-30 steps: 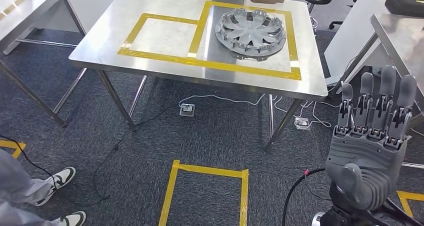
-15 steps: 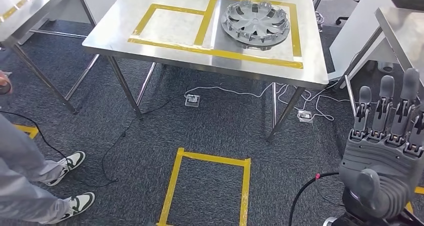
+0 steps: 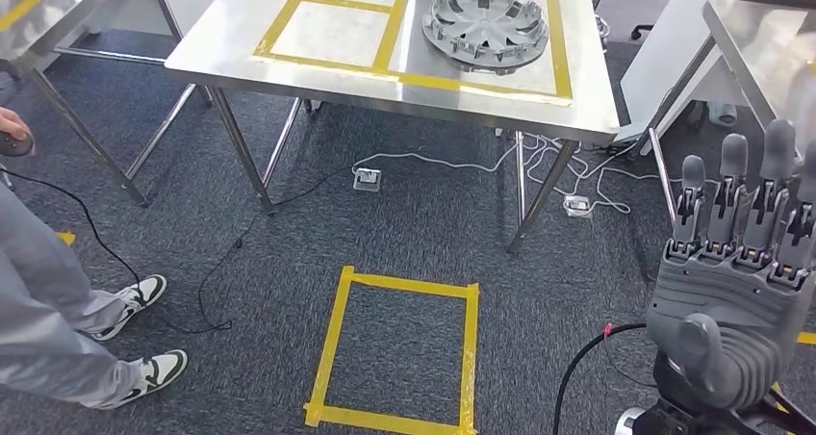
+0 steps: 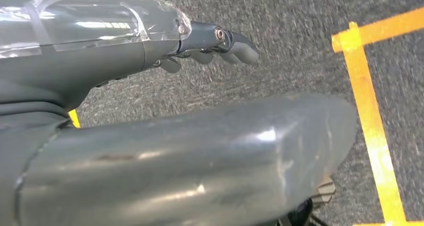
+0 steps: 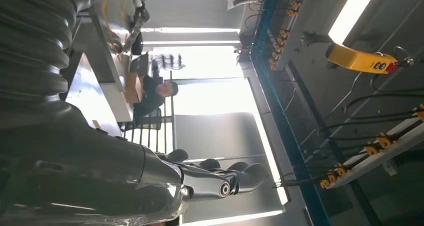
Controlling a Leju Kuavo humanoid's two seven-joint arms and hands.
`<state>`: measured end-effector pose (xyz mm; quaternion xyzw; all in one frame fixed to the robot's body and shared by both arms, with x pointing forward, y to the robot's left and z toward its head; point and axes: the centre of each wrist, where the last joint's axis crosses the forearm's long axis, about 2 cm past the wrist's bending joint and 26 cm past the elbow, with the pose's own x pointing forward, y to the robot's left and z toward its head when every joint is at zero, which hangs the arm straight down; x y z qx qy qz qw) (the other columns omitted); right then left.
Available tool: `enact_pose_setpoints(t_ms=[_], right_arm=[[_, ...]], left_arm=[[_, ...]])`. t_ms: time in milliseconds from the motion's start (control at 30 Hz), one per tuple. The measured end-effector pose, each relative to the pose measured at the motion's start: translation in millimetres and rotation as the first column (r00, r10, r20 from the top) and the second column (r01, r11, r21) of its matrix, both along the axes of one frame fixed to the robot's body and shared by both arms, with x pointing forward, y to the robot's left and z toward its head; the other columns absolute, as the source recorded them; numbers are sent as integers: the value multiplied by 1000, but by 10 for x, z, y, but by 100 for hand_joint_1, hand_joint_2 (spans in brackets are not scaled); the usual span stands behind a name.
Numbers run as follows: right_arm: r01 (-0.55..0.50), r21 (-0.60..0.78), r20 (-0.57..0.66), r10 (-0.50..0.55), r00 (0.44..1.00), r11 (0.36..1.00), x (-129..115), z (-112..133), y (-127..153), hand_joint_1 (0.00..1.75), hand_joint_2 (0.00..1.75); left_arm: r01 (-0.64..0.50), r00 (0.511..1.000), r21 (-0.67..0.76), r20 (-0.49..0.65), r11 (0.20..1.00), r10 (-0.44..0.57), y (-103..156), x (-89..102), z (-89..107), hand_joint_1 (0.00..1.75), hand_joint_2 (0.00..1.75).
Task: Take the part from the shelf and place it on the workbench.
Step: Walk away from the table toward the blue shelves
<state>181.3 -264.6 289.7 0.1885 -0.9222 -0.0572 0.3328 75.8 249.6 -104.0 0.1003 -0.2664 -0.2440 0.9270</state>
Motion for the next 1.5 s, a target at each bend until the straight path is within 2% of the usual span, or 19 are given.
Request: enact_pose_setpoints(t_ms=[1167,1300,1500], right_arm=[[52,-21,9,-52,999,998,-37,40,-101,0,175],[90,-29,7,-89,996,996,-41,37,-108,0,0],[297,-74,10,-297,955,952,-62,63,-146,0,0]], left_arm=[[2,1000,-5,0,1000,-2,-59,28,10,0,0],[1,1000,1,0,1000,-1,-35,26,8,0,0],[-9,1000,14,12,1000,9,-56,20,10,0,0]])
